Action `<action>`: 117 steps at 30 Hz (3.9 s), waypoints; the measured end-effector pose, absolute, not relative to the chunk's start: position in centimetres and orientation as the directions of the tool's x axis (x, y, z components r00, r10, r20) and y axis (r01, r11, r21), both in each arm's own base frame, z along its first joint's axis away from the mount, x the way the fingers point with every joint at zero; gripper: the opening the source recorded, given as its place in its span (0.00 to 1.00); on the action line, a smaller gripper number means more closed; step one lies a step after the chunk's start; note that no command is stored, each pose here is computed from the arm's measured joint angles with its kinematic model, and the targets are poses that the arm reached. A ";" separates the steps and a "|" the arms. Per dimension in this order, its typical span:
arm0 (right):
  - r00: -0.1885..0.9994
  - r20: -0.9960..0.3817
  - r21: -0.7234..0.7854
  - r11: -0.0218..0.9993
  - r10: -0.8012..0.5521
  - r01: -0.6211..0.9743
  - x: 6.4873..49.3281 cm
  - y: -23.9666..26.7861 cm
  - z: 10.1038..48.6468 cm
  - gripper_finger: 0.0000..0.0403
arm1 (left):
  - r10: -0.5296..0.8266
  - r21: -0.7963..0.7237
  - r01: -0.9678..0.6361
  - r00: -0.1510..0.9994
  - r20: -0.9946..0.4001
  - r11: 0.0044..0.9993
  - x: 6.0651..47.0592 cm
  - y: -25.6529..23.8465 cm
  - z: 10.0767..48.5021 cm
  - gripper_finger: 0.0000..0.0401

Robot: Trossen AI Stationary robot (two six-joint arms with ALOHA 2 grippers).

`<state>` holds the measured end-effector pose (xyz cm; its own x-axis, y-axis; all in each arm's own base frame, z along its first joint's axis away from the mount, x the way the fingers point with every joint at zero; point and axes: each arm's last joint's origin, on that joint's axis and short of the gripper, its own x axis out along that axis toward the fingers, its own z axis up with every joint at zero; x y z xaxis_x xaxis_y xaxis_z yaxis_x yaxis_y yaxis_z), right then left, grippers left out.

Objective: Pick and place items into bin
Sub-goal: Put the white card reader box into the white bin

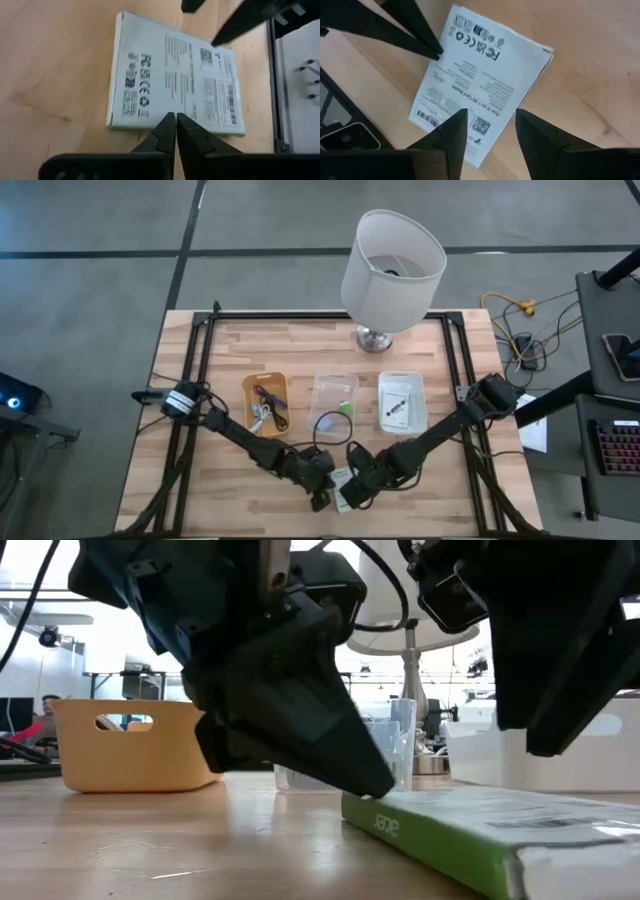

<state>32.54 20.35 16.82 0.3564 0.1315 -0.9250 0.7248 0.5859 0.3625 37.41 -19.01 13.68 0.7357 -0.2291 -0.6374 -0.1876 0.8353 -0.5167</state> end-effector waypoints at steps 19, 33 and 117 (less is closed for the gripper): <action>0.336 -0.928 0.364 0.582 0.160 0.727 32.4 20.4 16.6 0.38 | -0.250 -0.523 -0.189 0.714 -0.654 0.831 37.0 -19.0 12.9 0.00; 0.424 -0.878 0.474 0.532 0.223 0.702 33.0 19.5 15.0 0.39 | -0.253 -0.507 -0.190 0.689 -0.679 0.841 36.5 -19.5 12.6 0.00; 0.473 -0.878 0.473 0.022 -0.069 0.881 17.6 0.6 20.5 0.28 | 0.016 -0.441 -0.270 0.866 -0.500 0.856 35.0 -19.3 19.3 0.16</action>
<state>17.56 0.61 20.52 0.4732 -0.0689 -0.8783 0.8809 0.0216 0.4729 35.05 -19.33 19.35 0.8661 0.0164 -0.4996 -0.2705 0.8559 -0.4408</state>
